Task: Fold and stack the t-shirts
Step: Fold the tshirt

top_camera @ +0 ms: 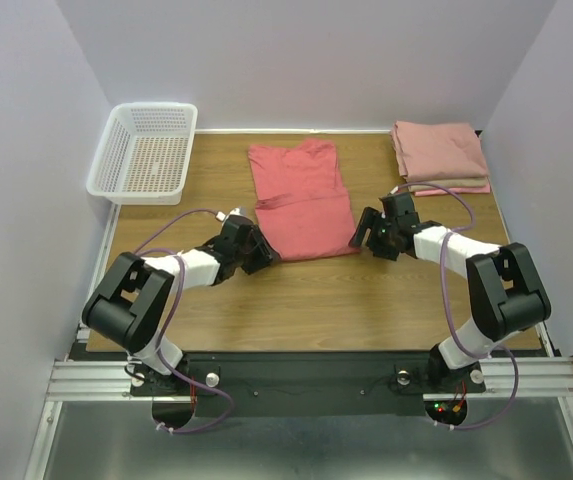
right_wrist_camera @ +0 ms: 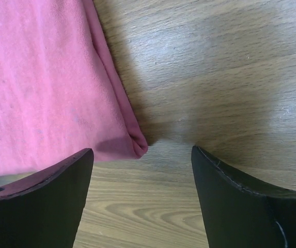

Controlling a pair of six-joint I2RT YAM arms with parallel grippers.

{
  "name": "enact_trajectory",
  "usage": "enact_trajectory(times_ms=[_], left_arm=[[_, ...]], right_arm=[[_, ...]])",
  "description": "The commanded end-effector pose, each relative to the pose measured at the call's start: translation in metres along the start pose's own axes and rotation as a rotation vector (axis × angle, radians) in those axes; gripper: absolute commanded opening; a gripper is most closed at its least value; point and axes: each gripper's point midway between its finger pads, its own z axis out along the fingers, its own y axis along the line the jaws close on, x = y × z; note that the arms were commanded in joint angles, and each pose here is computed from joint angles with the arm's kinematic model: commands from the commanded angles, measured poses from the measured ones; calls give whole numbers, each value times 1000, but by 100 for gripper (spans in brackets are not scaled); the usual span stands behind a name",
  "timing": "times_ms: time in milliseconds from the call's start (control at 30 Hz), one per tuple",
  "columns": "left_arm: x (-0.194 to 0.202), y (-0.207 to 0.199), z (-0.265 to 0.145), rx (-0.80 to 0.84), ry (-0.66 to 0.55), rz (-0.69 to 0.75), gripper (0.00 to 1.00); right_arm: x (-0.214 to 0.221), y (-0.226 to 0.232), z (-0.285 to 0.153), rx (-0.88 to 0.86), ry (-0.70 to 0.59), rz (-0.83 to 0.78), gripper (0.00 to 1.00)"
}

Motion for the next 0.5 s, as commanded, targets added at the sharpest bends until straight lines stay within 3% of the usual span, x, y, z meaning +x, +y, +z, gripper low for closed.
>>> enact_trajectory(times_ms=[0, 67, 133, 167, 267, 300, 467], left_arm=[[-3, 15, 10, -75, -7, 12, 51], [-4, 15, 12, -77, -2, 19, 50], [-5, 18, 13, -86, -7, 19, 43], [-5, 20, 14, -91, -3, 19, 31], [-5, 24, 14, -99, -2, 18, 13], [-5, 24, 14, -98, 0, 22, 3], [-2, 24, 16, -88, 16, 28, 0]], right_arm=[[-5, 4, 3, -29, -7, 6, 81], [-1, 3, 7, -25, 5, 6, 78], [1, 5, 9, -43, 21, 11, 72], [5, 7, 9, -60, 39, 15, 66], [10, 11, 8, -91, 54, 21, 60], [13, 13, 6, -107, 66, 21, 56], [17, 20, 7, -155, 89, 20, 48]])
